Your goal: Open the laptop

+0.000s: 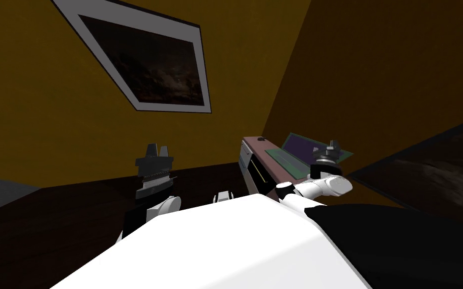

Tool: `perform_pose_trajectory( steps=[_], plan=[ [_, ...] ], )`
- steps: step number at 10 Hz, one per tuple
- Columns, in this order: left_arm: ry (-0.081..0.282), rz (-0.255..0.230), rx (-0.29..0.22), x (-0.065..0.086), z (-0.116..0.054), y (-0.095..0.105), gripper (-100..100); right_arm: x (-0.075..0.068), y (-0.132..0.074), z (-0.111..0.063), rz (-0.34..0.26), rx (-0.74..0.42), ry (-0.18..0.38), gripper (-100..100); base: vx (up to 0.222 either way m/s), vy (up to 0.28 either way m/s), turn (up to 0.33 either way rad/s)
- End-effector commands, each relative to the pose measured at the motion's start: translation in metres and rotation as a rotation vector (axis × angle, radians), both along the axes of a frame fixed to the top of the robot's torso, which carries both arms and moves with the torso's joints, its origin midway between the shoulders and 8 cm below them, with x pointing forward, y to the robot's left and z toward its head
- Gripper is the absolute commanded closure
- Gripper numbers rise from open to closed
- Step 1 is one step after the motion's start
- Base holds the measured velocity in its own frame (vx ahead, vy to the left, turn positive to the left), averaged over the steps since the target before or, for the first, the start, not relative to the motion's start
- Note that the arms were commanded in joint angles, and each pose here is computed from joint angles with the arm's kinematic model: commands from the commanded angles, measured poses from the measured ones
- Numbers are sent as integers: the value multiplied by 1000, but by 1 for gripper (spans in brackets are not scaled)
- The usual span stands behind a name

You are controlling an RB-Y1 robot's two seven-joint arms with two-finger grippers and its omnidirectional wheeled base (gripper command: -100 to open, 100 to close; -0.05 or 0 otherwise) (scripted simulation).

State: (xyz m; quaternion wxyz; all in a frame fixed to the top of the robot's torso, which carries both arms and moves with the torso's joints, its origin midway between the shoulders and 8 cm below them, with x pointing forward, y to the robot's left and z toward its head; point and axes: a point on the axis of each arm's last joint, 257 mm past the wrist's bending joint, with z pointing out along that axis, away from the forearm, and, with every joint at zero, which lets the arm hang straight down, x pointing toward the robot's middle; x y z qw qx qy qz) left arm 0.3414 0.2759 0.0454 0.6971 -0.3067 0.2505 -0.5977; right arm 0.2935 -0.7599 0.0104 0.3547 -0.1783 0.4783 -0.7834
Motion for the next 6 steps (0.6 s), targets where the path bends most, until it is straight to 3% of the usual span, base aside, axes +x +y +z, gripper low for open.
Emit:
perform_pose_trajectory(
  steps=[1,2,6],
  plan=[
    [0,0,0,0,0,0,0,21,12,7,82,-49,82,-100,-198,-114,1],
    [0,0,0,0,0,0,0,26,15,7,93,-53,87,-100,-139,-90,5],
    [0,0,0,0,0,0,0,58,38,14,198,-125,196,-100,-107,-101,7]
  ],
)
